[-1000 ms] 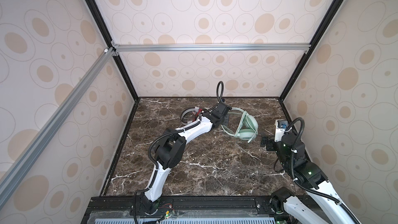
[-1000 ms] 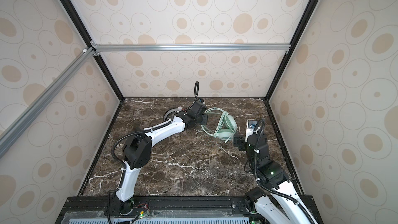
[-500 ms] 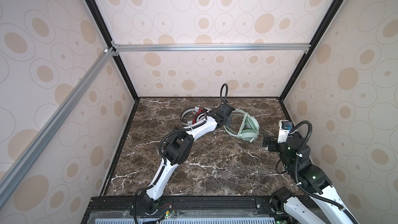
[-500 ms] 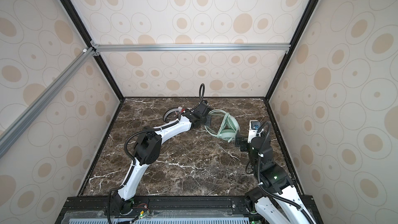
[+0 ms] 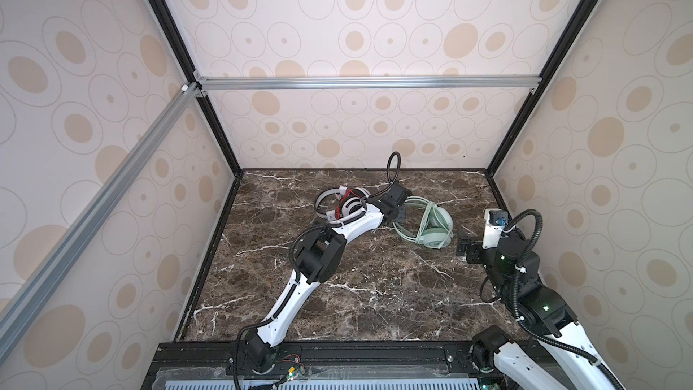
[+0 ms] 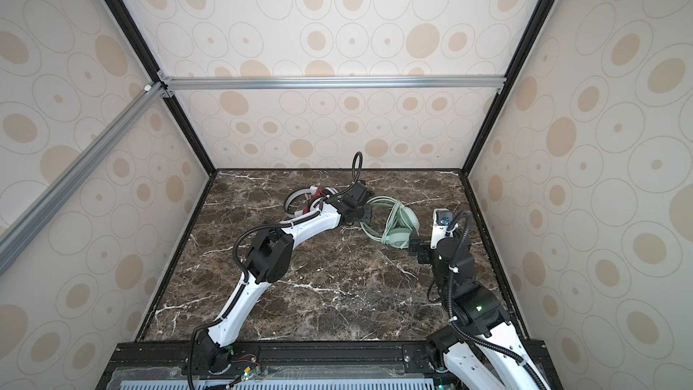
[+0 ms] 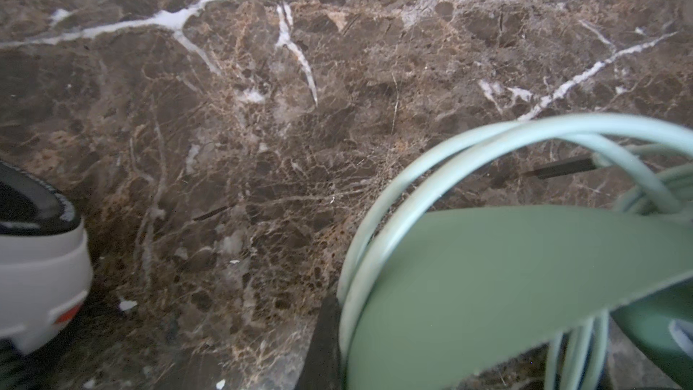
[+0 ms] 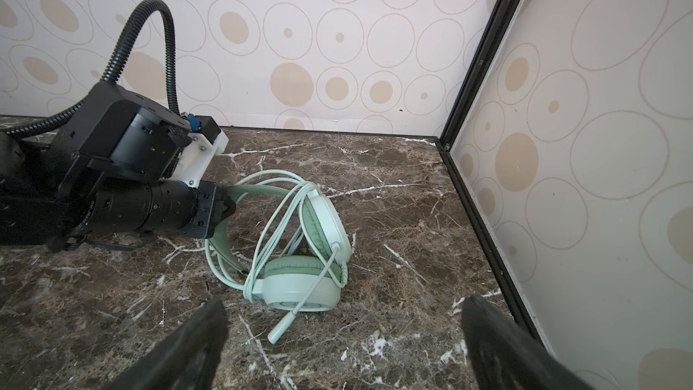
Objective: Wrap the headphones
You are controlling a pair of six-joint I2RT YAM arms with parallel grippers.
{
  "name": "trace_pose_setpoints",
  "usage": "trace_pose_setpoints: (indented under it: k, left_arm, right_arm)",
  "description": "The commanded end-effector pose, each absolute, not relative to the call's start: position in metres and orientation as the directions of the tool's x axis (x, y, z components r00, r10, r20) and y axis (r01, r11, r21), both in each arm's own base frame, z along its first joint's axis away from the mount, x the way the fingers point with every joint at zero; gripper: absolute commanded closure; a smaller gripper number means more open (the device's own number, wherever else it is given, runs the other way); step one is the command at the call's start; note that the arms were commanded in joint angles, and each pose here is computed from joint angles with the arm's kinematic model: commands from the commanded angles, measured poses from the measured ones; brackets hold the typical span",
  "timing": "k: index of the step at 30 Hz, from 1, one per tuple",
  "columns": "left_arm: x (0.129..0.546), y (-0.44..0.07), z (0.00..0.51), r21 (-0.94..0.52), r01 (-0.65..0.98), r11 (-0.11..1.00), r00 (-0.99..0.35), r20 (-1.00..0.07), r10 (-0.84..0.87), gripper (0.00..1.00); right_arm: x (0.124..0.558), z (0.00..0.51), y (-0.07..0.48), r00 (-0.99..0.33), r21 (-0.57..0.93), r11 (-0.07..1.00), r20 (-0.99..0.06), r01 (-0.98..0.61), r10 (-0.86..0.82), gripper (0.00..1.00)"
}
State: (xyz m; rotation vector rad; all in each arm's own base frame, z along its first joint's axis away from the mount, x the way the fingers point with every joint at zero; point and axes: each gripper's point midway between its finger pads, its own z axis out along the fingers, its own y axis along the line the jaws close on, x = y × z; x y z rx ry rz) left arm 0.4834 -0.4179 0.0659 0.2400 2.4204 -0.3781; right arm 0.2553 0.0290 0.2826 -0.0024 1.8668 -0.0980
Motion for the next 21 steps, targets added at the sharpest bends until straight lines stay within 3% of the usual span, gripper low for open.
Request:
trace_pose_setpoints:
  k: [1,12,21]
  left_arm:
    - [0.492,-0.429,0.091,-0.281,0.248,0.927,-0.744,-0.668,-0.004,0.96]
    - [0.492,-0.423,0.077,-0.252,0.234,0.939,-0.75,-0.662,0.009,0.8]
    - [0.493,-0.423,0.074,-0.254,0.232,0.939,-0.749,-0.662,0.005,0.77]
  right_arm:
    - [0.256,0.285,0.028,-0.28,-0.062,0.997,-0.959,0.05,-0.046,0.0]
    - [0.255,0.286,0.028,-0.271,-0.057,0.997,-0.962,0.049,-0.042,0.0]
    - [0.255,0.287,0.029,-0.268,-0.055,0.997,-0.963,0.049,-0.04,0.0]
